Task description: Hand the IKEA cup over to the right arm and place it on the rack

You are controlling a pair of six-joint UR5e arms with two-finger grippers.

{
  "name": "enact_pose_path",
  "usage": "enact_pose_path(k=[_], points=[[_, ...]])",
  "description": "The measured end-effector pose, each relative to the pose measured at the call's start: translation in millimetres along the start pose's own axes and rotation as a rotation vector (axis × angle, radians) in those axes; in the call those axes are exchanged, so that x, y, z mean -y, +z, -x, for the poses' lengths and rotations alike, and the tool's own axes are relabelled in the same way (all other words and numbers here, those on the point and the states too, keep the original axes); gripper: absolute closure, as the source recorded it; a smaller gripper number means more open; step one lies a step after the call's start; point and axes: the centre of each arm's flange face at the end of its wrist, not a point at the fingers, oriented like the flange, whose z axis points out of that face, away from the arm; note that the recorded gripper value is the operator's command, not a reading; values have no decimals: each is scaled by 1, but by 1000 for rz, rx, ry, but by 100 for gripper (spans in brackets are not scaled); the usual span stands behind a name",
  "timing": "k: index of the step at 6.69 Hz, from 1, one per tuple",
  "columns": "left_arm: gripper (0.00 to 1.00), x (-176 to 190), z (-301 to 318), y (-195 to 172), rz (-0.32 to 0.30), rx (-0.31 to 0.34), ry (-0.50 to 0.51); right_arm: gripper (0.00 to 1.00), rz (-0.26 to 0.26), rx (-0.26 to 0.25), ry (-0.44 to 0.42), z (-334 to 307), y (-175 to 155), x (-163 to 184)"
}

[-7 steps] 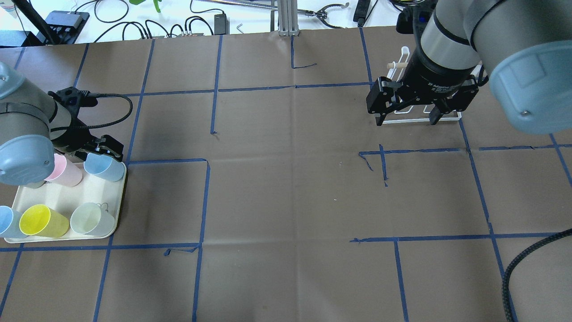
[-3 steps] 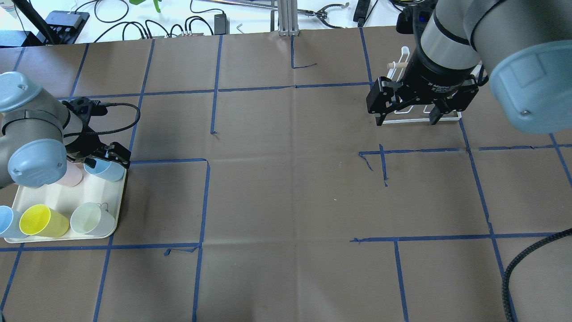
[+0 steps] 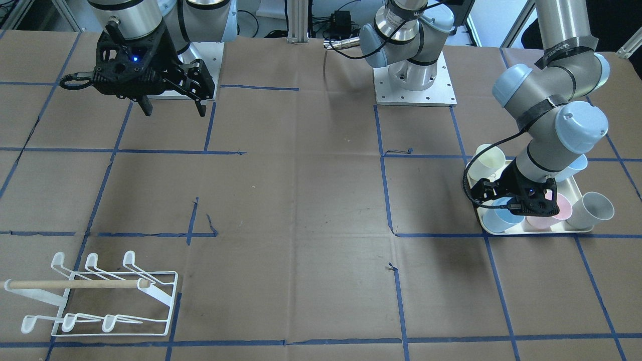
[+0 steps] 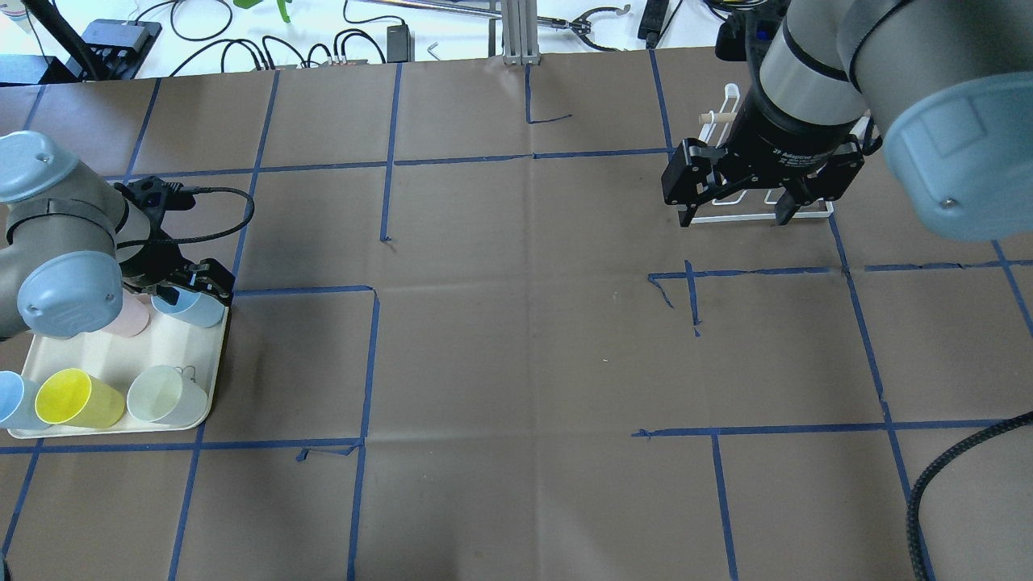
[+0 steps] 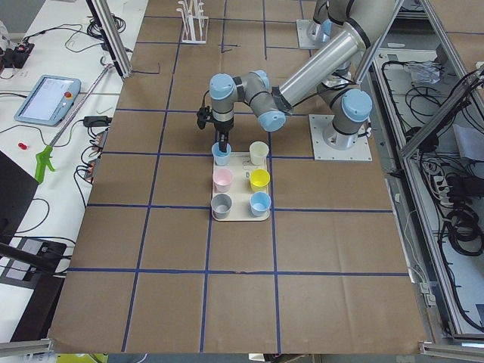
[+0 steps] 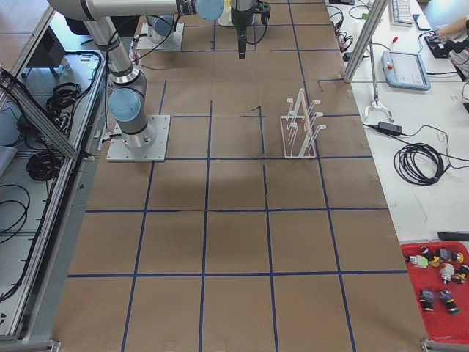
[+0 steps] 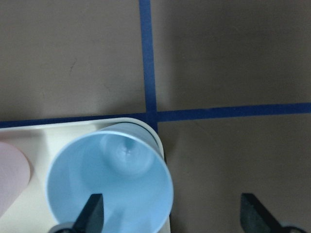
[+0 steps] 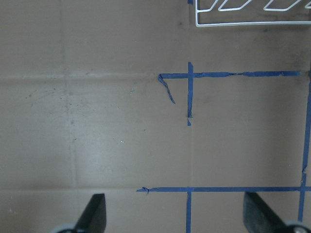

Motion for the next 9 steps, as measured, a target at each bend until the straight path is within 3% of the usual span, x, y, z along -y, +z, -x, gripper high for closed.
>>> enact_pose_path(k=[1, 4, 6, 7, 9], points=[[99, 1, 1, -1, -2, 3, 1, 0, 1, 0, 0, 0, 0, 0], [100, 4, 4, -10, -19, 16, 1, 0, 1, 0, -1, 0, 0, 0], [100, 11, 12, -44, -67, 41, -3, 0, -8, 8, 2, 1, 0, 1], [100, 12, 14, -67, -76, 46, -4, 0, -45, 18, 4, 2, -3, 5], [100, 20, 16, -131, -83, 45, -1, 0, -201, 64, 1, 6, 6, 16]])
